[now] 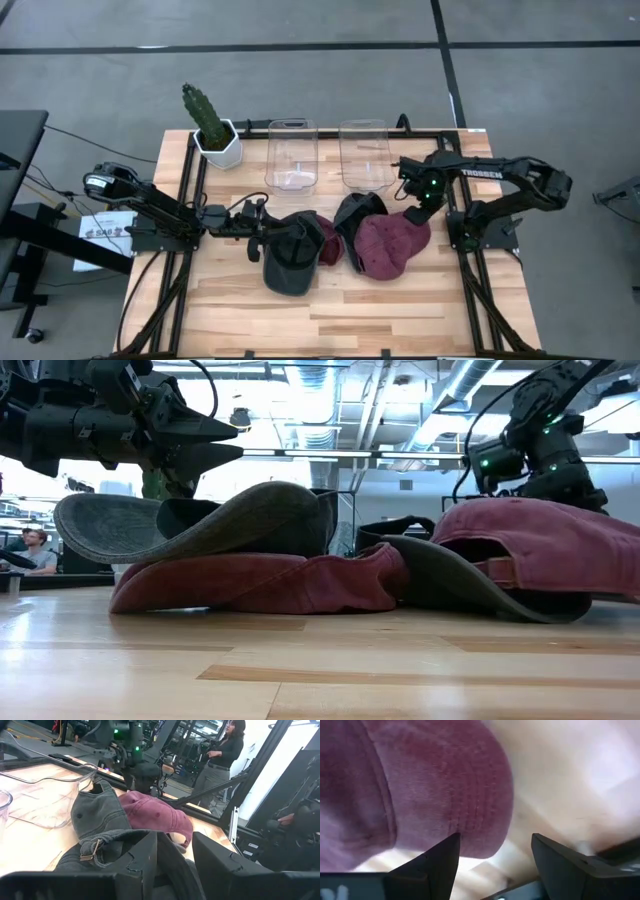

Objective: Pick & Place hat
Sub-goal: Put the right red cap into the right transparent bin

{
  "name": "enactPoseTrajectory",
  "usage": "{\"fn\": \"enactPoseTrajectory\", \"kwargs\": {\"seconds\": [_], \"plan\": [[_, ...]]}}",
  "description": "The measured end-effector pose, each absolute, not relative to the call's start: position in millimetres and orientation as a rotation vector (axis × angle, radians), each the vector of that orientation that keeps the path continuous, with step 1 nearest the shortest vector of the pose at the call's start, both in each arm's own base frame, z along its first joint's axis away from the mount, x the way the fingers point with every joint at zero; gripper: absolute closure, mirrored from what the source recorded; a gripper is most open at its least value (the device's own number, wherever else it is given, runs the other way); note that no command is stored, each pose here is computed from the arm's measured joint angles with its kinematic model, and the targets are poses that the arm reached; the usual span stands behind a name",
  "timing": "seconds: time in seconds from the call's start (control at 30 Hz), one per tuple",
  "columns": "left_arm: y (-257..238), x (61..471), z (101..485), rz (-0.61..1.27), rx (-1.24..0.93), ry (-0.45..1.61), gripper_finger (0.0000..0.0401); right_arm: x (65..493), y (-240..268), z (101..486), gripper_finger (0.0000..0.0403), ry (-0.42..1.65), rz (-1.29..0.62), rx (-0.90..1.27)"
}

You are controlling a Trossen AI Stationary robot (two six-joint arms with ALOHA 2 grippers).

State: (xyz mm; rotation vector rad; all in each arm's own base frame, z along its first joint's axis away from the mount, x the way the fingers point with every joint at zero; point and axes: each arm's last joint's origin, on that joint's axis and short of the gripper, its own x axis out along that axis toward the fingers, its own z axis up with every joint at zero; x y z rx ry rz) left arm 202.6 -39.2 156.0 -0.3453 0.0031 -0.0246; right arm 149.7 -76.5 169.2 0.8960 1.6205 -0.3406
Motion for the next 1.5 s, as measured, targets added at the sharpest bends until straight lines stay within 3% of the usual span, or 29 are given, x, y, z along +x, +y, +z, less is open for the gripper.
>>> {"fn": "enactPoseTrajectory", "kwargs": {"seconds": [0.27, 0.77, 1.13, 1.5], "plan": [[-39, 203, 156, -0.024, -0.345, 0.004, 0.0279, 160, -73, 163, 0.0163, 1.571, -0.156, 0.980], [-39, 203, 155, -0.023, -0.344, 0.010, 0.0279, 181, -45, 165, 0.0163, 1.498, 0.095, 0.928], [-39, 203, 155, -0.023, -0.344, 0.011, 0.0279, 185, -34, 162, 0.0163, 1.565, -0.079, 0.870], [-39, 203, 155, -0.023, -0.343, 0.014, 0.0279, 204, -13, 166, 0.0163, 1.441, 0.191, 0.931]]}}
